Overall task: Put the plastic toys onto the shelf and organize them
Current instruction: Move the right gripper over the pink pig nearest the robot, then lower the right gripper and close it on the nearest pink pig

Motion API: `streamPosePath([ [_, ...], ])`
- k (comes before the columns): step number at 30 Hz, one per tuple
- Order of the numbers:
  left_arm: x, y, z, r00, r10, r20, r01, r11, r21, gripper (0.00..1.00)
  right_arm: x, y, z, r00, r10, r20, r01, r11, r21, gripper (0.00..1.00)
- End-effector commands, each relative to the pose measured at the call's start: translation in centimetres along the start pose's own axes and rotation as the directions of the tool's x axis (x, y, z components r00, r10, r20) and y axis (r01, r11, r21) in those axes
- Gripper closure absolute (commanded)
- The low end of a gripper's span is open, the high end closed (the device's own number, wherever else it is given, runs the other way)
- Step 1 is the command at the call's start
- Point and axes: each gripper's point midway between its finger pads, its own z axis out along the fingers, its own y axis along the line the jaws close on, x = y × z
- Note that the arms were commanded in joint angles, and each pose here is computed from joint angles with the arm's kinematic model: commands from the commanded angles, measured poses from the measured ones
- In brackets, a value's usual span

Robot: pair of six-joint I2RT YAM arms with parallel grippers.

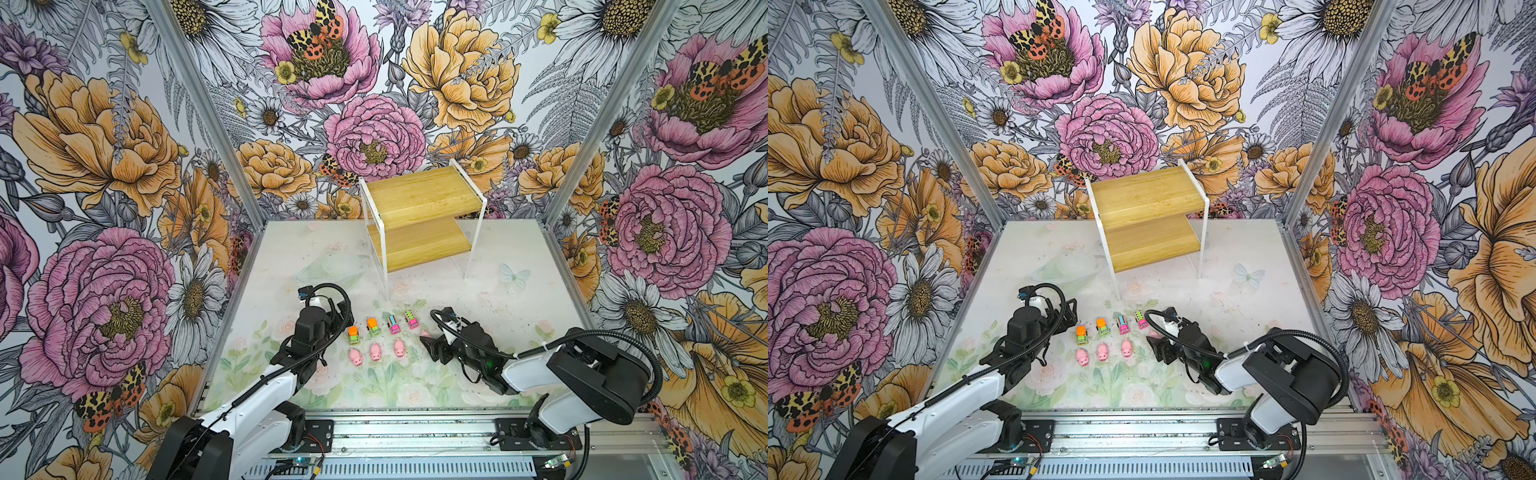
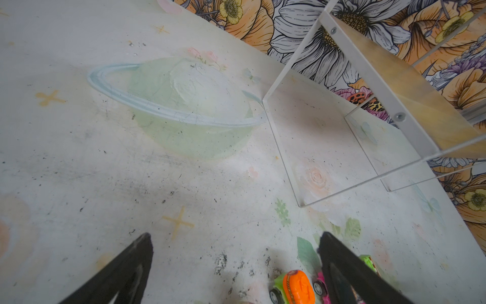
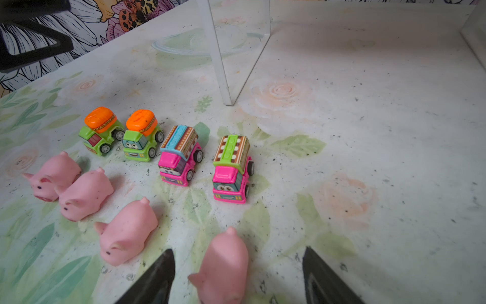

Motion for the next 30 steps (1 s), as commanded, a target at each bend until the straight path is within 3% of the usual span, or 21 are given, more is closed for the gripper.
streamPosePath([
  [1, -0.5, -0.4, 0.1, 1.0, 0.001, -0.001, -0.001, 1.0, 0.012, 0.01, 0.4, 0.0, 0.6, 1.0, -0.002, -0.01, 0.002, 1.0, -0.005, 0.23],
  [11, -0.4, -0.4, 0.4, 1.0, 0.004, -0.01, -0.004, 1.0, 0.006, 0.01, 1.1, -0.3, 1.4, 1.0, -0.004, -0.03, 0.004, 1.0, 0.009, 0.25],
  [21, -0.2, -0.2, 0.4, 1.0, 0.004, -0.016, -0.004, 1.0, -0.003, 0.01, 1.2, 0.0, 1.5, 0.999, -0.007, -0.04, 0.006, 1.0, -0.014, 0.54],
  [30, 0.0, -0.3, 0.5, 1.0, 0.006, -0.029, -0.006, 1.0, 0.002, 0.01, 0.2, 0.5, 1.1, 1.0, 0.001, -0.029, -0.003, 0.998, -0.061, 0.62],
])
